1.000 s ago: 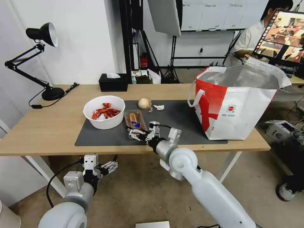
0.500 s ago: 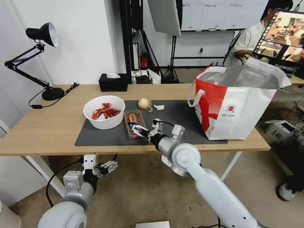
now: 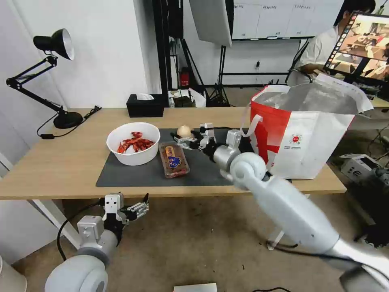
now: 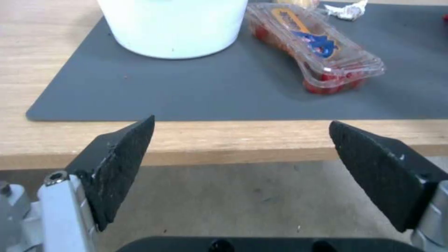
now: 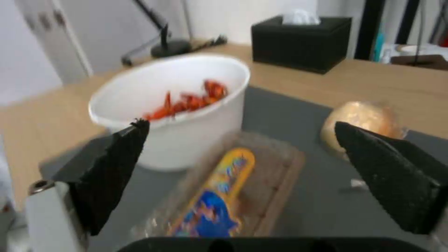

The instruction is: Pick up the trash from the table and place it into the takeout bag.

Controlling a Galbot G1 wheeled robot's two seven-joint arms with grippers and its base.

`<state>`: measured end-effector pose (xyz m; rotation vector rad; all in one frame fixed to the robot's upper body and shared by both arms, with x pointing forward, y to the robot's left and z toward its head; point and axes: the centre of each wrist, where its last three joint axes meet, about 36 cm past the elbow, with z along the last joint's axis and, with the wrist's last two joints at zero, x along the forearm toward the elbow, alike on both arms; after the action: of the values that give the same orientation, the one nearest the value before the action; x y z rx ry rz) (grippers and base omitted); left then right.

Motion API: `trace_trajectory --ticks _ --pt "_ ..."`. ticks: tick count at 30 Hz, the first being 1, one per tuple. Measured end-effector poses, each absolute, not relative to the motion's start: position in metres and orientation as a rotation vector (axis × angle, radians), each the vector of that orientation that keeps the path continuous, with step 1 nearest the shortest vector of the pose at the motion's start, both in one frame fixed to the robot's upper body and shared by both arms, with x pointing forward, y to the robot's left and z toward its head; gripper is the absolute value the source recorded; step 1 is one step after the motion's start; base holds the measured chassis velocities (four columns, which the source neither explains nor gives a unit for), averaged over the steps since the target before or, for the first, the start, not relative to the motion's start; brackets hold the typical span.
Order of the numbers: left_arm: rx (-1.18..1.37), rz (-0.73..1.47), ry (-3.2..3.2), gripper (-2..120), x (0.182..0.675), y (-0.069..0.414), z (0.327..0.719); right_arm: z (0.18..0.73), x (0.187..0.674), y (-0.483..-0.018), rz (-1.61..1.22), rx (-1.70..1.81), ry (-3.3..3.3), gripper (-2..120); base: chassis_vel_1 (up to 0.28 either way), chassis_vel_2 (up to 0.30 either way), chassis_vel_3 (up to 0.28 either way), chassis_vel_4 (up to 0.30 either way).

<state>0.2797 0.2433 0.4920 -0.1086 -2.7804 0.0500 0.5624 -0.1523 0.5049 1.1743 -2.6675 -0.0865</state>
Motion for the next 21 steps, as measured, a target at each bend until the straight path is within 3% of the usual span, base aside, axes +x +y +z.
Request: trace_trajectory --ticks 8,11,15,17,19,21 --pt "-0.116 0.050 -2.784 100 0.283 0.243 0.492 0.498 0.578 -0.159 0.016 1.253 -2.603 73 0.000 0.000 0.000 0.000" --pt "-0.120 0.048 -2.784 100 0.284 0.243 0.492 0.499 0.591 -0.158 0.049 1.285 -2.582 56 0.000 0.000 0.000 0.000" --pt "-0.122 0.046 -2.783 100 0.284 0.243 0.492 0.496 0.604 -0.157 0.077 1.306 -2.558 46 0.000 0.000 0.000 0.000" --pt "-0.126 0.043 -2.784 100 0.284 0.244 0.492 0.493 0.619 -0.153 0.092 1.333 -2.531 34 0.000 0.000 0.000 0.000" --pt "-0.128 0.042 -2.784 100 0.285 0.245 0.492 0.492 0.622 -0.151 0.096 1.343 -2.524 32 0.000 0.000 0.000 0.000" --pt "-0.142 0.042 -2.785 100 0.289 0.247 0.493 0.485 0.634 -0.143 0.119 1.374 -2.481 19 0.000 0.000 0.000 0.000"
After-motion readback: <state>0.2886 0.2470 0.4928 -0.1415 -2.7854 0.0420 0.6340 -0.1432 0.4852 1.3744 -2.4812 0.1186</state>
